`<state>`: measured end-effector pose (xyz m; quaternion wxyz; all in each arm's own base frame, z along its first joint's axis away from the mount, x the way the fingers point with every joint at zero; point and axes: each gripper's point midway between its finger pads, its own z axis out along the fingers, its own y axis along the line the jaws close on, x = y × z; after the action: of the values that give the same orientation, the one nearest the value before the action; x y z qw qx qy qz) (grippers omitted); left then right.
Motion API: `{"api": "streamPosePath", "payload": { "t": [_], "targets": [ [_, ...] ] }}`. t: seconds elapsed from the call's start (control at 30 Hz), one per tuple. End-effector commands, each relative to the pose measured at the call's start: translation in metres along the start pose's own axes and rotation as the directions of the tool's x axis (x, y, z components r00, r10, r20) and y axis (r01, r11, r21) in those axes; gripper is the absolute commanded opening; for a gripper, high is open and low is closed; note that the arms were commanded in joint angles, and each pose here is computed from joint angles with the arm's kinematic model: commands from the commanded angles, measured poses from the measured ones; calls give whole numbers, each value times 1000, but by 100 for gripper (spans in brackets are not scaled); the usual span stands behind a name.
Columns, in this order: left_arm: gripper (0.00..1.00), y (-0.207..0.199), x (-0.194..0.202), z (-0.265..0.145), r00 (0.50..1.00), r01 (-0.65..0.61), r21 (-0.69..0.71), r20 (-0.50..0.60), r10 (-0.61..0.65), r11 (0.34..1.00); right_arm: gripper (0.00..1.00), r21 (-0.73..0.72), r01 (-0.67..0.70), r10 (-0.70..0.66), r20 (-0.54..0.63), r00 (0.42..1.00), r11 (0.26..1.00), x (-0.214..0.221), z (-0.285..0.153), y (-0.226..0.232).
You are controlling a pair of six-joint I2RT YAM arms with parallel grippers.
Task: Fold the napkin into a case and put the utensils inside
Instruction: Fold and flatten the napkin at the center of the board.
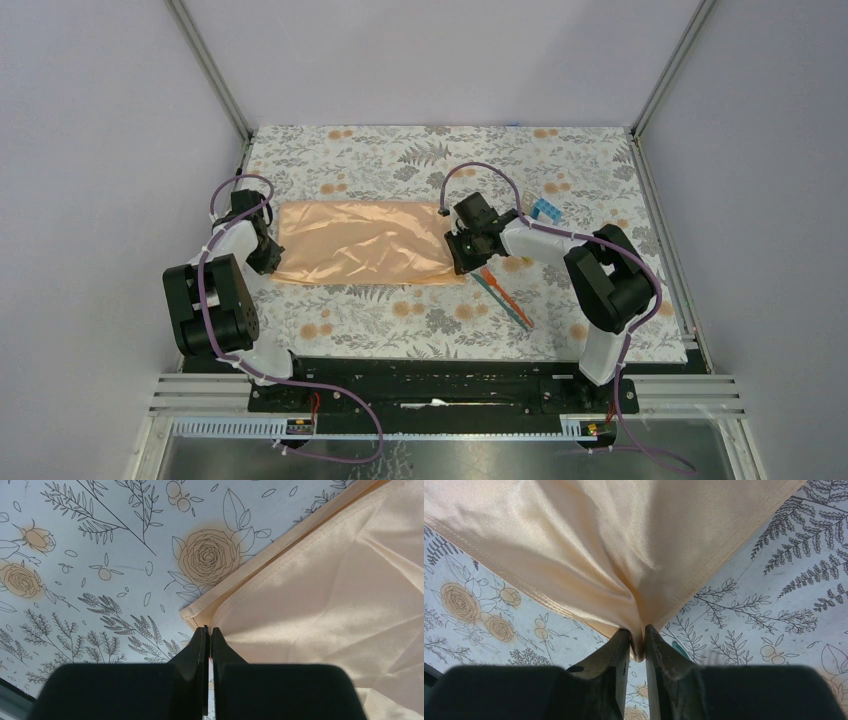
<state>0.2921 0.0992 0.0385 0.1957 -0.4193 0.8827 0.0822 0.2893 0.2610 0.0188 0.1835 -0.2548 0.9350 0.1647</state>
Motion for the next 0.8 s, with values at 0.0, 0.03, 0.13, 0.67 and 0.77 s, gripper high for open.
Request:
{"api": "streamPosePath", "payload": {
  "t": [0.0, 0.03, 0.13, 0.67, 0.77],
  "targets": [
    [2, 2, -3, 1, 1000, 13, -20, 5, -13, 1000, 26, -4, 13, -12, 31, 999, 1000, -8, 1, 6],
    [4, 3, -4, 1, 1000, 15, -20, 7, -15, 1000, 28, -8, 11, -11, 29, 1000, 1000, -8, 1, 6],
    [9, 3, -6, -2, 1000, 20, -19, 17, -19, 1000, 36, -27, 10, -9, 25, 1000, 1000, -10, 0, 10],
    [78, -32, -17, -73, 997, 1, 244, 74, -20, 970, 100, -117, -24, 43, 171, 984, 993, -47, -79, 49],
    [78, -48, 1, -61, 1000, -11, 317, -17, 18, 948, 100, -230, -82, 124, 176, 977, 970, -61, -65, 69]
  ]
}}
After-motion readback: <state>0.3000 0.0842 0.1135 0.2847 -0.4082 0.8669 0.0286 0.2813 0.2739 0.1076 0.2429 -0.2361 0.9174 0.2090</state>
